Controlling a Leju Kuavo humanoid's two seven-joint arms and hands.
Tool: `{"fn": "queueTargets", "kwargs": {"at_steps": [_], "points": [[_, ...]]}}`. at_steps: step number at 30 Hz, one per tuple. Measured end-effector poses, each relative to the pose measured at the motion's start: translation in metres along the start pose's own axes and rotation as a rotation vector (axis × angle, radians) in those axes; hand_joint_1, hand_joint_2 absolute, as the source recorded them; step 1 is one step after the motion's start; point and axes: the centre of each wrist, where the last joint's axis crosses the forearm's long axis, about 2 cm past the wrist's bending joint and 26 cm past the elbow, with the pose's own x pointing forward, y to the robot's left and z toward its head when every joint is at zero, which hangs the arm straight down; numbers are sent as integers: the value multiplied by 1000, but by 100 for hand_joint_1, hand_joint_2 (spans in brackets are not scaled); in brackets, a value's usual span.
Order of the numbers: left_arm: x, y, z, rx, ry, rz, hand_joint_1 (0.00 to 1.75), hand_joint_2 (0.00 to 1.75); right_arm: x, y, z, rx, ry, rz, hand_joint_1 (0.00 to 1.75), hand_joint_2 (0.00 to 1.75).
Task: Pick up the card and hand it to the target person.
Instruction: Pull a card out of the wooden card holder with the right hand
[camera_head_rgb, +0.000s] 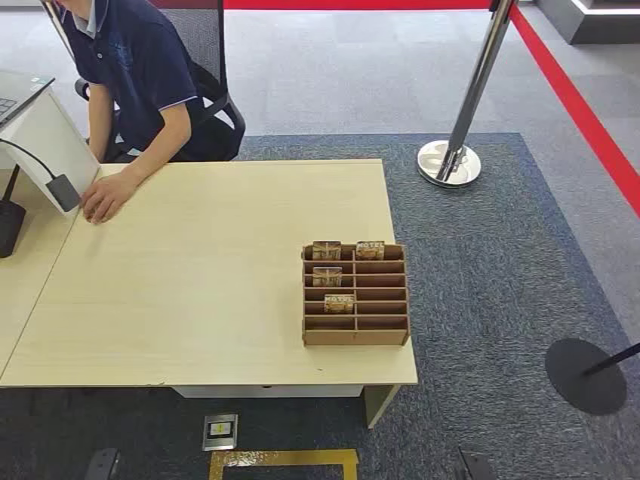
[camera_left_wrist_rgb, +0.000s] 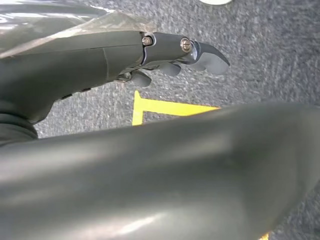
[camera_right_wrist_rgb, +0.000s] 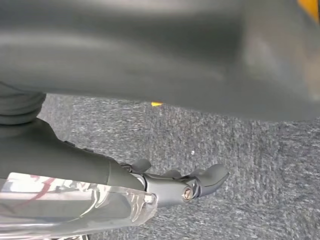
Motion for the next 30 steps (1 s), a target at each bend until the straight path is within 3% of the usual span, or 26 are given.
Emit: {"fn": "queueTargets", "kwargs": {"at_steps": [10, 23, 30], "points": [[6, -11, 0, 6, 32, 23, 0, 0, 17, 6, -1, -2, -149, -50, 0, 0], [11, -34, 2, 0, 79, 96, 0, 0, 79, 20, 1, 17, -614, -135, 0, 0], [13, -43, 4, -9, 89, 124, 0, 0, 121, 14, 12, -27, -859, -146, 0, 0]]}}
